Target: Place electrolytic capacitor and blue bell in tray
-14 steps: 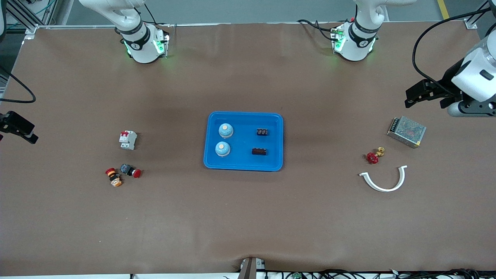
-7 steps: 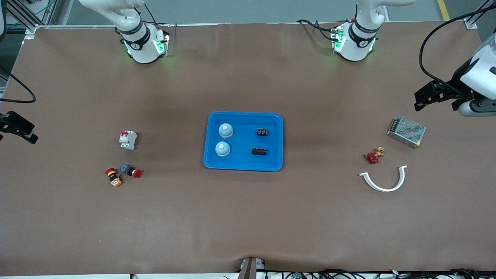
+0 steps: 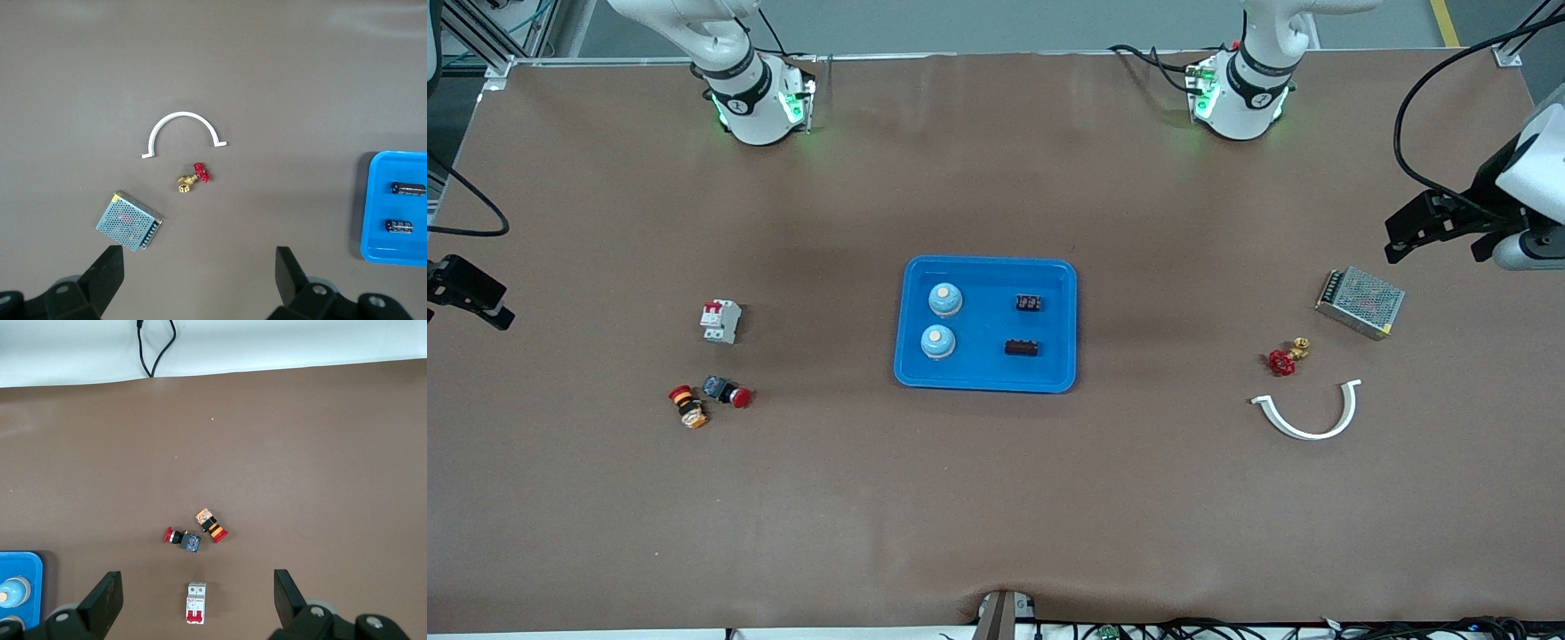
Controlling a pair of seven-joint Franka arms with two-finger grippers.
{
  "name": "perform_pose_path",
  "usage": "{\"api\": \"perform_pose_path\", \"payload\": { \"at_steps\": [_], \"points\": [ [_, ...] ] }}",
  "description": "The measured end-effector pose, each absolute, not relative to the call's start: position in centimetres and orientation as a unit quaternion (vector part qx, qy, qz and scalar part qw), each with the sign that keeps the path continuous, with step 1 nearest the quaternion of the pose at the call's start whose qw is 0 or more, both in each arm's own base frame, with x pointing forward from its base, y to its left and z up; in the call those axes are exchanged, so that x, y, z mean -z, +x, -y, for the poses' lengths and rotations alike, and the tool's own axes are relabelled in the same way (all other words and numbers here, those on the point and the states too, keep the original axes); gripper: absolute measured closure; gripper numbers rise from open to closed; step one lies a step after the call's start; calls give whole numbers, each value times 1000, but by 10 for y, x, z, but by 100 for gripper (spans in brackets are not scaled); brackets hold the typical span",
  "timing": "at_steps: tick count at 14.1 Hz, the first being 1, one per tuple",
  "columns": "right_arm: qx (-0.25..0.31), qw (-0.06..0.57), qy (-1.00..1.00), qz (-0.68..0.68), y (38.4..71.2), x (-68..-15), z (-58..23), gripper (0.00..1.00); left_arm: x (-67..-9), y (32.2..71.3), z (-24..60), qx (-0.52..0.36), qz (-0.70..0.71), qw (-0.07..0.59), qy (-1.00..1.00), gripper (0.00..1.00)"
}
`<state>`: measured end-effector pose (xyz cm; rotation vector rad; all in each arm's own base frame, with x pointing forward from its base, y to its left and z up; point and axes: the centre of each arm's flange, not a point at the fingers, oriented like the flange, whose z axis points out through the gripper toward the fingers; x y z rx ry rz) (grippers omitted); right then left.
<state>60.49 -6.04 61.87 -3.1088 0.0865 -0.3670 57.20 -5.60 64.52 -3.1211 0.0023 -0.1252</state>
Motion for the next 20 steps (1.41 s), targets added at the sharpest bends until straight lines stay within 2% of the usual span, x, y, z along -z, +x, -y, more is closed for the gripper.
{"api": "perform_pose_path", "payload": {
  "at_steps": [20],
  "points": [
    [118, 5, -993, -28, 605, -619, 60, 0, -646, 570, 79, 45, -21, 4, -999, 0]
  ]
}}
